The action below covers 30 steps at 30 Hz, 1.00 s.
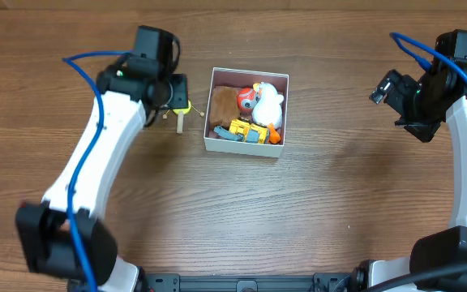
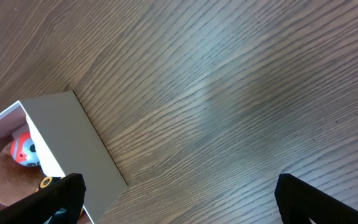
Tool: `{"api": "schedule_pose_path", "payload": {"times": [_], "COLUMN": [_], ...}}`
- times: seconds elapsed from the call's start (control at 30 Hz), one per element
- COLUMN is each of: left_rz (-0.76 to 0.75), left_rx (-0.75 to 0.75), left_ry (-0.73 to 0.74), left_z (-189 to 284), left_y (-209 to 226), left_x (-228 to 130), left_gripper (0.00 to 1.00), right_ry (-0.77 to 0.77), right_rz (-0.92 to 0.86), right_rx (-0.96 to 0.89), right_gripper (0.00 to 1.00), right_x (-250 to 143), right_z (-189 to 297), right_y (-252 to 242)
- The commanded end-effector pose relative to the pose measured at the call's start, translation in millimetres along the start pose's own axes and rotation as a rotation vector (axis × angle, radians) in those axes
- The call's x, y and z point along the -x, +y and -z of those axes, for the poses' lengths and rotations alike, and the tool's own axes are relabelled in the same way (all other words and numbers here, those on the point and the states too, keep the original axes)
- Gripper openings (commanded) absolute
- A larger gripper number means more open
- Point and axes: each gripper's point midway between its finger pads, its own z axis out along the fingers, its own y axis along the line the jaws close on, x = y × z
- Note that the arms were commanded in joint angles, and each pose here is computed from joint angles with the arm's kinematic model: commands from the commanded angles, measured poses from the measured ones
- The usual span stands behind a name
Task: Pack container
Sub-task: 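Lift the paddle drum and lower it into the box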
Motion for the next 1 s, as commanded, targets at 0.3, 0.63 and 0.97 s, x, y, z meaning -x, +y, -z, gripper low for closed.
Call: {"api": "schedule_pose_path", "payload": {"times": [0.3,0.63,0.97], "left_rz": [-0.081,-0.133,-0.121], "left_rx": [-0.001,0.054,0.068], "left_ry": [0.318,0.329,0.308], "left_z": [-117,-140,-143], "left_y": [0,14,21], "left_x": [-58,-61,-55], "left_gripper": [0.65,0.48,0.08], "right_ry": [-0.014,-0.009,-0.011], "right_rz": [0.005,0.005,0.005], "right_rx": [0.013,0.011,0.012], "right_gripper": [1.0,1.0,1.0], "right_x": [4,3,4], "right_z": [3,3,3], "right_y": [4,3,3]}}
